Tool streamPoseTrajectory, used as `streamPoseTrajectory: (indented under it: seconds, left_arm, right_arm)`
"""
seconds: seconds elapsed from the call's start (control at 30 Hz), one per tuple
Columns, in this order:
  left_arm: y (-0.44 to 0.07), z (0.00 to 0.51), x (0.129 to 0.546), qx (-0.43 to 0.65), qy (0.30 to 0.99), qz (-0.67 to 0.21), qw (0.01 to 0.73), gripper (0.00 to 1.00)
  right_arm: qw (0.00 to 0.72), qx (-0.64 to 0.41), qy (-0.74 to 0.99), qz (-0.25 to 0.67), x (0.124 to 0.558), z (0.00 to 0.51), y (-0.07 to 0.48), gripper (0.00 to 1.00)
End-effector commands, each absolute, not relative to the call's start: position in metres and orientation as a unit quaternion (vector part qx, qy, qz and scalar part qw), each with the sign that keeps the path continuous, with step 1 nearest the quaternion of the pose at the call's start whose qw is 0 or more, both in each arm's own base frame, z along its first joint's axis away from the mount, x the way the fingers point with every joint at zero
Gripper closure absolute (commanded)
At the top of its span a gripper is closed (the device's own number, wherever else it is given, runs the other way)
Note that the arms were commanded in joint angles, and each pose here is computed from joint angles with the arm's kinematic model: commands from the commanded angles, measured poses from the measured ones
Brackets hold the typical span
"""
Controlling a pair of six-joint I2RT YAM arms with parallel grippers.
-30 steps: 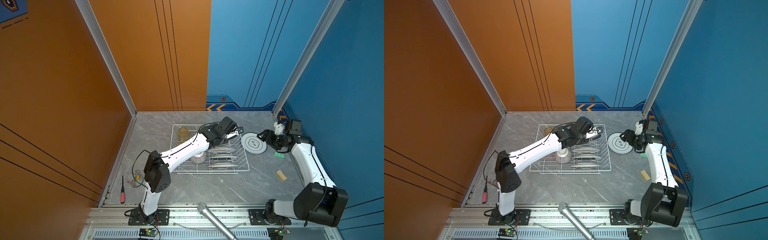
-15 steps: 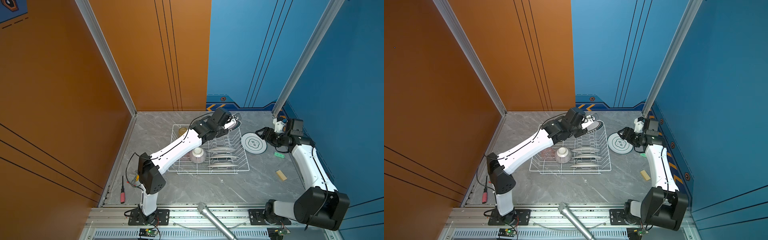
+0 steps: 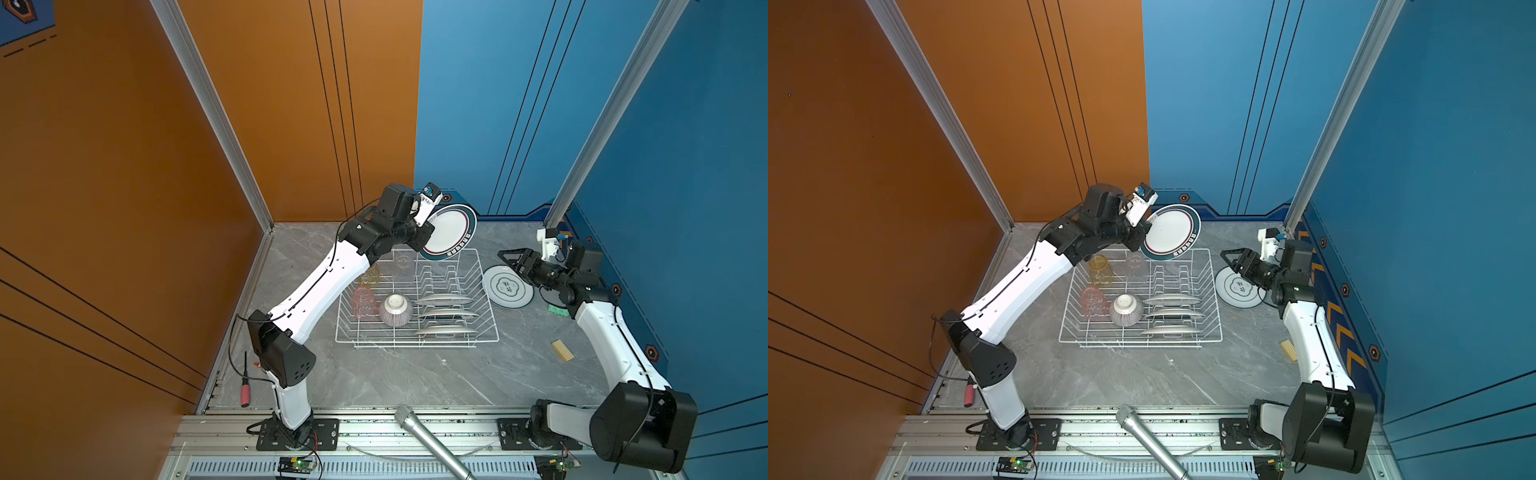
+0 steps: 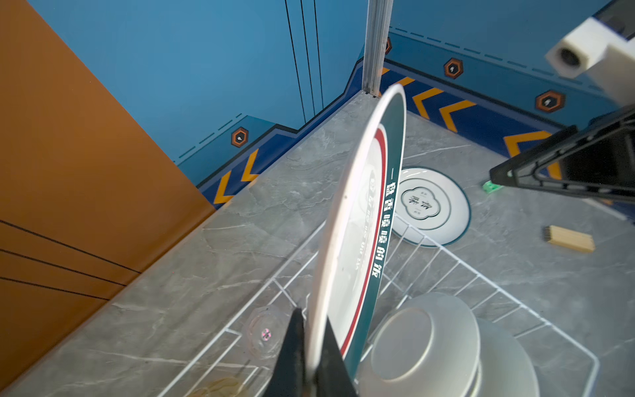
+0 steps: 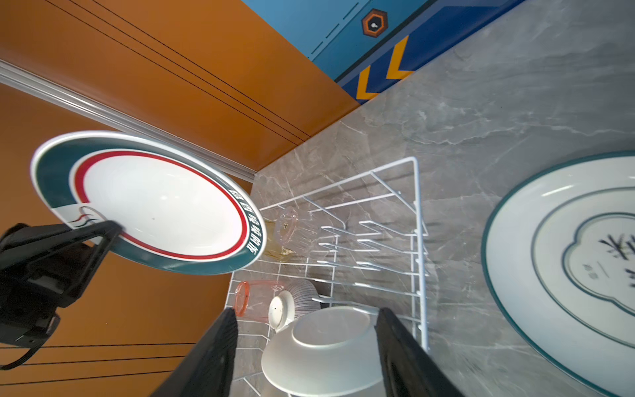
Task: Unload the mixed dishes from the dish rack
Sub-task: 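Lift the red-and-green rimmed plate up out of the rack with the left gripper, then hold the plate up while the right gripper closes on its opposite rim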
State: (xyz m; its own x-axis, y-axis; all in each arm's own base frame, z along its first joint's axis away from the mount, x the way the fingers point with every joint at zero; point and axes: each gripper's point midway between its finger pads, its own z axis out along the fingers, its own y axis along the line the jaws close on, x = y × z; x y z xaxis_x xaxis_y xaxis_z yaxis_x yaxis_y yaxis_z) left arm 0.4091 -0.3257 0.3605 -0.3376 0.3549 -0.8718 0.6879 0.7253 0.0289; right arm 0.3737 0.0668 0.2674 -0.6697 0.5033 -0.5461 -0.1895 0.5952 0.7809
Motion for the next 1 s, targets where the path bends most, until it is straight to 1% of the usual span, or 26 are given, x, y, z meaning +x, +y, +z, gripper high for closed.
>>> streamPoseTrajectory:
  seconds: [0.0, 0.17, 0.4, 0.53, 0.73, 0.77, 0.8, 0.83, 0.97]
  left_arm:
    - [-0.339, 0.395, 0.39, 0.294, 0.783, -0.302, 0.459, 1.0]
    - [-0.34, 0.393, 0.398, 0.242, 0.78, -0.398, 0.417, 1.0]
    - [-0.353, 0.383, 0.403, 0.217, 0.772, -0.459, 0.383, 1.0]
    - [-0.361, 0.375, 0.406, 0.212, 0.771, -0.477, 0.365, 1.0]
    - [-0.373, 0.372, 0.406, 0.207, 0.762, -0.503, 0.351, 1.0]
    - [-0.375, 0.372, 0.406, 0.207, 0.76, -0.506, 0.35, 1.0]
    - [-0.377, 0.372, 0.405, 0.208, 0.758, -0.511, 0.347, 1.0]
    - [-0.379, 0.372, 0.405, 0.208, 0.757, -0.515, 0.346, 1.0]
    - [-0.384, 0.37, 0.405, 0.205, 0.752, -0.527, 0.34, 1.0]
  right_arm:
    - [0.429, 0.063, 0.759, 0.486, 0.373, 0.305, 0.084, 0.41]
    - [0.425, 0.053, 0.752, 0.501, 0.374, 0.306, 0.098, 0.44]
    - [0.427, 0.05, 0.732, 0.528, 0.376, 0.312, 0.106, 0.47]
    - [0.429, 0.044, 0.723, 0.54, 0.377, 0.317, 0.111, 0.48]
    - [0.428, 0.047, 0.718, 0.547, 0.382, 0.318, 0.115, 0.57]
    - [0.427, 0.047, 0.717, 0.549, 0.383, 0.318, 0.116, 0.6]
    - [0.428, 0.049, 0.715, 0.551, 0.384, 0.318, 0.115, 0.66]
    - [0.428, 0.052, 0.714, 0.552, 0.385, 0.318, 0.115, 0.68]
    - [0.431, 0.054, 0.709, 0.555, 0.386, 0.32, 0.115, 0.71]
